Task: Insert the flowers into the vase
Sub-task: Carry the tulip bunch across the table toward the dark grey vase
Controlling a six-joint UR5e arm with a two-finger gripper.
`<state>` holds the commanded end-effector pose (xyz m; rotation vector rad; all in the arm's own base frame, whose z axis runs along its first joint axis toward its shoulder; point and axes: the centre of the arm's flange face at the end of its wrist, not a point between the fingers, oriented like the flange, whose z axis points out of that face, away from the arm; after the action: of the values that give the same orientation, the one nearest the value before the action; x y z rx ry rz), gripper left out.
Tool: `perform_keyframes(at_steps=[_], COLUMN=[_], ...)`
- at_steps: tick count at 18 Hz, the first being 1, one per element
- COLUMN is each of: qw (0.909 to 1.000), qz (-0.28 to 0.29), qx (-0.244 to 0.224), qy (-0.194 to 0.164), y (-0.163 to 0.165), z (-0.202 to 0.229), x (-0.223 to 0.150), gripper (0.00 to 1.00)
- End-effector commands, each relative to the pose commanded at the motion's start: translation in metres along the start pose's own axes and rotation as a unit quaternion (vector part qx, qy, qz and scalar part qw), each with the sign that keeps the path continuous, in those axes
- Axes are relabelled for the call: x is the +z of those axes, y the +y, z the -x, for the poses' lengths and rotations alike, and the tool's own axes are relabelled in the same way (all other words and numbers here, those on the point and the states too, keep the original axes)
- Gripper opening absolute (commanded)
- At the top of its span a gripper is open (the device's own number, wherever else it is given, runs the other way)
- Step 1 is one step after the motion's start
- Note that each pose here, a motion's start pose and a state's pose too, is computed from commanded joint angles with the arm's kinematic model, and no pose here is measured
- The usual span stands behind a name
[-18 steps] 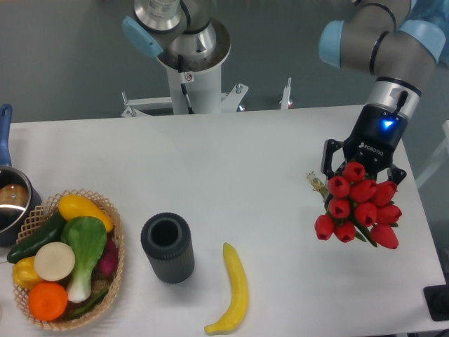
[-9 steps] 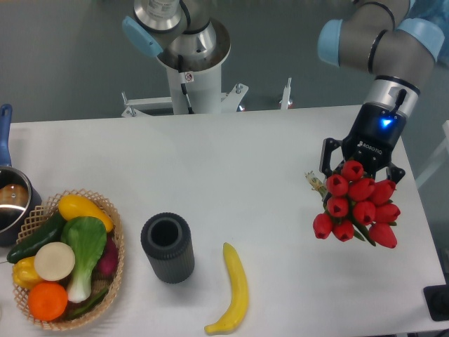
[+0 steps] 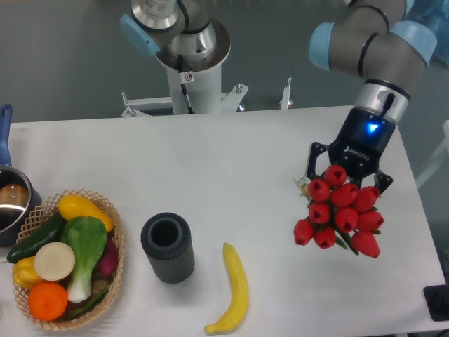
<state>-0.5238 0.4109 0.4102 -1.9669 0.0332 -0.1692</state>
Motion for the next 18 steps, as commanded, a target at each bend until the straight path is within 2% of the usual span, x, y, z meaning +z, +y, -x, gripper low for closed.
perform_keyframes(at_steps=[5, 6, 9, 18], qw=[0.9984, 0.9978, 0.9927, 0.9867], qz=[-0.049, -0.058, -0.106, -0.132], qx=[0.002, 0.002, -0.004, 0.007], qy=[0.027, 0.032, 0.059, 0.094], y=[-0.01, -0.012, -0.016, -0.039], z=[-0.005, -0.007, -0.013, -0.048], x=[-0.003, -0.004, -0.009, 0.001], gripper=[0.55, 0.52, 0.51, 0.54])
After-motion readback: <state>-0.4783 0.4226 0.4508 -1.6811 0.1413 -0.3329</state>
